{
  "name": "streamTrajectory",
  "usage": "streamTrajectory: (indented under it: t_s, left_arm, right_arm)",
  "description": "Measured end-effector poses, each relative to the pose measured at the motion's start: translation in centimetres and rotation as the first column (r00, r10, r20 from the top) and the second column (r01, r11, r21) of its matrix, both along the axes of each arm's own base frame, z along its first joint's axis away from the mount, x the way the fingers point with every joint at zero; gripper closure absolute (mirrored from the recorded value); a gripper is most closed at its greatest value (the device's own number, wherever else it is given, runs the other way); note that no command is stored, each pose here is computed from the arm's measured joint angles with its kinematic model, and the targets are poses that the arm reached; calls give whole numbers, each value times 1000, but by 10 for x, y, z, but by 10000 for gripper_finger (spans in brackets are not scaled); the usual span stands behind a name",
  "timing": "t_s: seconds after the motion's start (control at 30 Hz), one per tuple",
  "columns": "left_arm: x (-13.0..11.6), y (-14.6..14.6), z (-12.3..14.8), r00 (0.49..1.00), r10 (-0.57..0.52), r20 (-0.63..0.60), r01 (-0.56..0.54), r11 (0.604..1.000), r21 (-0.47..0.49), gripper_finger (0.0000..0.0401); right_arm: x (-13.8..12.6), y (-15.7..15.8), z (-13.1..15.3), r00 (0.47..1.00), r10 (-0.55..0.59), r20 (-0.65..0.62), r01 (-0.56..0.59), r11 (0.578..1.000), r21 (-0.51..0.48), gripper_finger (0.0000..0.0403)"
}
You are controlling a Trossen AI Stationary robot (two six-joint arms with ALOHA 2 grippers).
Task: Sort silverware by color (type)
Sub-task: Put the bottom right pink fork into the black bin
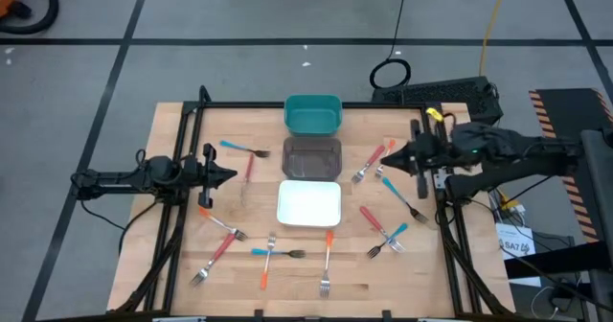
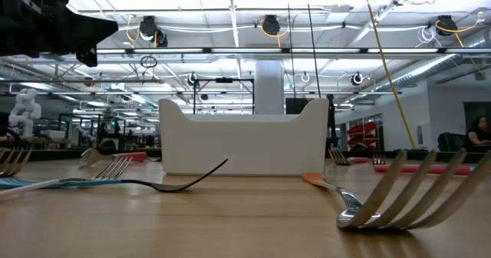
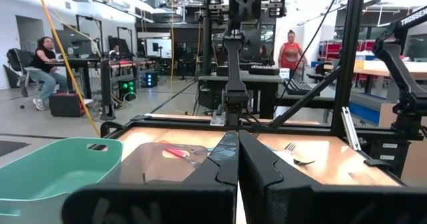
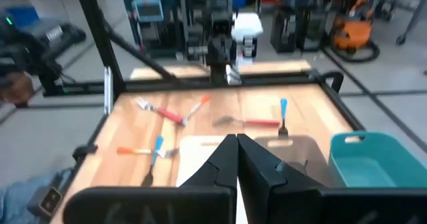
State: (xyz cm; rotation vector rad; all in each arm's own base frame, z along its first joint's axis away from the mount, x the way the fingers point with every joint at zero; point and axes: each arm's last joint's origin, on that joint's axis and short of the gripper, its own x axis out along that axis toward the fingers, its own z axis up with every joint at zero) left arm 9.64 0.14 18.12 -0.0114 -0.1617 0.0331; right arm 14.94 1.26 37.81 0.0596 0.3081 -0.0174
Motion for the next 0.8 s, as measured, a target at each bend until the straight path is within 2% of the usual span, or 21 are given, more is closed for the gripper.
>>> streamTrajectory:
  t_s: [0.1,0.27,0.47,0.73,0.8]
  left_arm:
    - [-1,0,3,1000,-2,-17,2,1000,-12,400]
    - [-8,0,27,1000,-5,-12,5,999,-44,400]
    - [-18,1,67,1000,21,-15,-22,999,-31,400]
    - [-26,1,133,997,30,68,-32,999,24,400]
    - [-25,1,147,999,28,44,-29,999,26,400]
  right_arm:
    - [7,1,-7,999,0,-54,0,1000,-6,403]
    - [20,2,-32,990,-1,-144,-1,1000,-16,403]
    - [25,3,-70,965,-6,-261,1,1000,-22,403]
    - [26,3,-116,937,-38,-347,58,997,48,403]
    - [26,3,-125,930,-46,-363,74,995,63,403]
